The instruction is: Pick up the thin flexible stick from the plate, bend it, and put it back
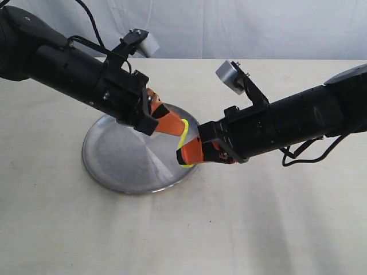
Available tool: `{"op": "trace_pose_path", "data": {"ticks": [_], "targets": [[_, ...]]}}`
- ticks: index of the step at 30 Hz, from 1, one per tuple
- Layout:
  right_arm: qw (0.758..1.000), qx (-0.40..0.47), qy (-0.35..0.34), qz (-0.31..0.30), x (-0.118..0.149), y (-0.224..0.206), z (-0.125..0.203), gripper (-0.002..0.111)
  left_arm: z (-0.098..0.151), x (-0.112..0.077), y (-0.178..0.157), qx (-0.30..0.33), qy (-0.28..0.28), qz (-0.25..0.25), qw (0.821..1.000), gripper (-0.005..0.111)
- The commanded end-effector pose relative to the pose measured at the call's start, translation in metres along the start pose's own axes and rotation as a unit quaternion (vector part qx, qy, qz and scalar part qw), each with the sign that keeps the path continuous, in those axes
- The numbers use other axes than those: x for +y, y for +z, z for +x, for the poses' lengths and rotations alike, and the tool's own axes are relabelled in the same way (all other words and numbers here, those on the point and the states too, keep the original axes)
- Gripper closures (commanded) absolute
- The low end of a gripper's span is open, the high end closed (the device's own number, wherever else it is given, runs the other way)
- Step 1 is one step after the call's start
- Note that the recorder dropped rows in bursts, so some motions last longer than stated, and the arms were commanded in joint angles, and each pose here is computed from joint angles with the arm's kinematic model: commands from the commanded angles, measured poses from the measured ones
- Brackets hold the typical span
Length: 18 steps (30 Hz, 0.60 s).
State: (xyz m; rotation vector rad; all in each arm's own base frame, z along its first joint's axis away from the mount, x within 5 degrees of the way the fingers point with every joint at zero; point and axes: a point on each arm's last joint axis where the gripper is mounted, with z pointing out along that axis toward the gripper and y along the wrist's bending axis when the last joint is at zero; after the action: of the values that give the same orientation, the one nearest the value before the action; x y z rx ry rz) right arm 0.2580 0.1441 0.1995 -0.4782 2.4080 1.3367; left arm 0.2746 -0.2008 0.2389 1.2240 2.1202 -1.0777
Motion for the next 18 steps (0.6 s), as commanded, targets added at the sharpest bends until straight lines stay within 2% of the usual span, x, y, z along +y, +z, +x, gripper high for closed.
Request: {"op": "trace_pose_path", "data": {"ticks": [1, 7, 15, 18], "targets": [[1.0, -0.009, 0.002, 0.007, -0.002, 0.003, -0.002, 0.109, -0.008, -0.01, 0.0, -0.031, -0.025, 0.043, 0.998, 0.107], [1.0, -0.009, 0.002, 0.007, -0.002, 0.003, -0.002, 0.109, -0.008, -0.011, -0.001, -0.029, -0.024, 0.05, 0.998, 0.107], [1.0, 0.007, -0.011, 0.005, 0.005, 0.012, 0.002, 0.109, -0.009, -0.025, 0.012, -0.013, 0.0, 0.064, 0.998, 0.107], [1.0, 0.012, -0.019, 0.013, 0.008, 0.018, 0.004, 0.109, -0.009, -0.025, 0.013, -0.012, 0.002, 0.059, 0.998, 0.107]]}}
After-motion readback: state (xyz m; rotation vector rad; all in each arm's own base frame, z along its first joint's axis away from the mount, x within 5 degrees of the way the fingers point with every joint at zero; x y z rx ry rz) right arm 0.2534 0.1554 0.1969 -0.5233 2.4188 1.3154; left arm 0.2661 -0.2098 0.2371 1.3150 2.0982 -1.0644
